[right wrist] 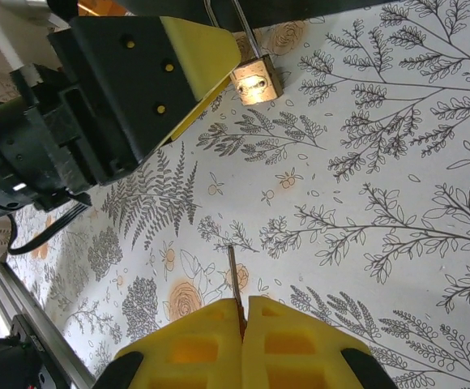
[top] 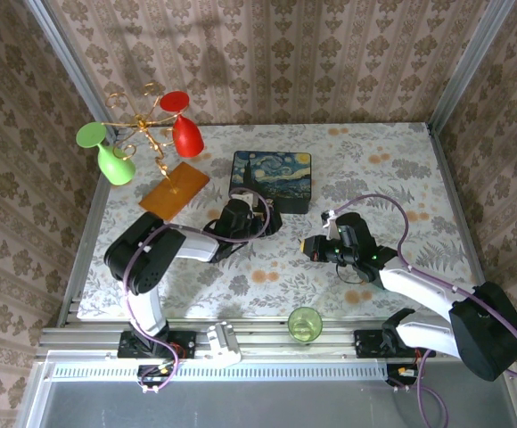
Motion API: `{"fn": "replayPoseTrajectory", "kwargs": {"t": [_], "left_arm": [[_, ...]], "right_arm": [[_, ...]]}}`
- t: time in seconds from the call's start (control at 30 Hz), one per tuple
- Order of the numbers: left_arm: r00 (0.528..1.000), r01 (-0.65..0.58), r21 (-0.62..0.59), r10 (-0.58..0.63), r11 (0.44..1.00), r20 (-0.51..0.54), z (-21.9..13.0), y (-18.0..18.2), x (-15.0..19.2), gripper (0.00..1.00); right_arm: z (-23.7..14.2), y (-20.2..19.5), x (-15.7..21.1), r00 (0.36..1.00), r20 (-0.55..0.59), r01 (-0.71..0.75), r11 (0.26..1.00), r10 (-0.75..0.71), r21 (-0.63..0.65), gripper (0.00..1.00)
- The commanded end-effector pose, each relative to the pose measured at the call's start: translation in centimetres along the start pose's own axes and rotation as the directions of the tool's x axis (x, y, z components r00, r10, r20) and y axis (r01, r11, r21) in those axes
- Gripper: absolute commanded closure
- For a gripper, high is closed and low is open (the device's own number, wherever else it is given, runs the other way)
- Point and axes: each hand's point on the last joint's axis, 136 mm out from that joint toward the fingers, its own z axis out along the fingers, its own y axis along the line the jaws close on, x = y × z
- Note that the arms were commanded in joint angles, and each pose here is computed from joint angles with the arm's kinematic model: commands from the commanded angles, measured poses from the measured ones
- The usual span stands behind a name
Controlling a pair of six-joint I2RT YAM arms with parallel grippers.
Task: Unlock the padlock with the key
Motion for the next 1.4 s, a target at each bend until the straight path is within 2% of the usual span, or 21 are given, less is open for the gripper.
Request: {"fn": "replayPoseTrajectory", "kwargs": {"t": [0.0,0.1,0.47,0.53,0.8,1.0,1.2,1.37], "left_arm": [[0.999,-0.009,0.013,0.008,1.0,0.048,0.3,-0.4,-1.3,0.23],[0.999,-0.041,0.01,0.041,0.999,0.026,0.9,-0.3,-0.9,0.24],[1.0,-0.02,0.038,0.02,0.999,-0.006,2.4,-0.4,0.2,0.45],[1.0,-0.01,0.03,0.01,0.999,-0.002,2.3,-0.2,0.3,0.46],[1.0,0.016,0.009,-0.017,1.0,0.012,2.2,0.3,0.2,0.64],[0.999,0.048,0.018,-0.047,0.999,-0.012,2.3,0.0,0.4,0.78],[0.992,0.127,0.058,-0.127,0.99,0.001,1.9,-1.2,-0.4,0.88],[0.984,0.173,0.123,-0.177,0.977,0.017,1.5,-2.8,-1.4,0.92]], "right_arm": [[-0.3,0.0,-0.3,1.0,0.024,0.016,1.0,-0.015,-0.005,1.0],[-0.3,0.0,-0.4,1.0,0.025,0.018,1.0,-0.017,-0.006,1.0],[0.0,-0.5,-0.3,1.0,0.025,0.009,1.0,-0.01,0.005,1.0],[0.0,-0.5,-0.2,1.0,0.022,0.008,1.0,-0.008,0.003,1.0],[0.5,-0.9,-0.3,1.0,0.027,-0.007,1.0,0.006,0.013,1.0],[2.2,-2.0,-0.5,0.997,0.005,-0.083,0.995,0.083,0.057,1.0],[4.4,-1.6,-1.2,0.969,-0.048,-0.245,0.965,0.241,-0.096,1.0],[5.4,-0.2,-1.5,0.962,-0.163,-0.257,0.929,0.219,-0.266,1.0]]}}
